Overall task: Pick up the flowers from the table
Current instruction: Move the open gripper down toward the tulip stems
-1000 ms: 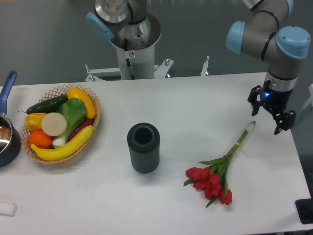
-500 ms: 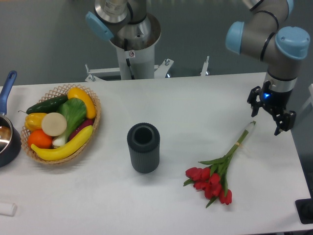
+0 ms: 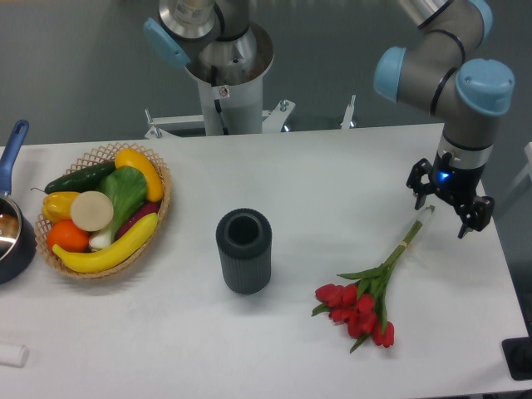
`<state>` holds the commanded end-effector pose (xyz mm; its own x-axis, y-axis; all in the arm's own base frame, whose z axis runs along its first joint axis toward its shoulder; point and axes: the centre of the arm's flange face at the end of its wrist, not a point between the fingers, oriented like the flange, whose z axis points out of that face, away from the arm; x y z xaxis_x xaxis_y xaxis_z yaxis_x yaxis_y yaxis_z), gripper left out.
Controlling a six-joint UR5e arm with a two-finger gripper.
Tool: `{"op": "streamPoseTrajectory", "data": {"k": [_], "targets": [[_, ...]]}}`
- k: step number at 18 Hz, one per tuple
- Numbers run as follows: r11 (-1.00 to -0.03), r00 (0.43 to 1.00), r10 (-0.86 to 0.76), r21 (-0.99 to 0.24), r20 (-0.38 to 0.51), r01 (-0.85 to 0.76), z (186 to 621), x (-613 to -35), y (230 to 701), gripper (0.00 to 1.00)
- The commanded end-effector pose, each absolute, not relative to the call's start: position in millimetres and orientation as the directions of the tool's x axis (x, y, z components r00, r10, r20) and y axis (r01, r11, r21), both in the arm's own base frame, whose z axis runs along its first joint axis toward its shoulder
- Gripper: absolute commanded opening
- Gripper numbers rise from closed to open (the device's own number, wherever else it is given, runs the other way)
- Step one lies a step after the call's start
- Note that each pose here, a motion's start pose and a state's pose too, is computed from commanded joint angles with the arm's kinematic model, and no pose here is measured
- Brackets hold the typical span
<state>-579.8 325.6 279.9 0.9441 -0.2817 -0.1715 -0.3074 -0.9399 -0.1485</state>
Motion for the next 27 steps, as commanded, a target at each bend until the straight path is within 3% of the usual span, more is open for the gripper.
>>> {"op": "streamPoseTrajectory", "data": {"k": [10,27], "targets": [[-0.958,0.969,-0.215,-0.167,-0.12,-0.233,245.4,-570.1,364.8,1.0],[-0.949,0.961,-0.262,-0.156,-0.093,-0.274,199.1,-552.0,381.0,1.0]]}}
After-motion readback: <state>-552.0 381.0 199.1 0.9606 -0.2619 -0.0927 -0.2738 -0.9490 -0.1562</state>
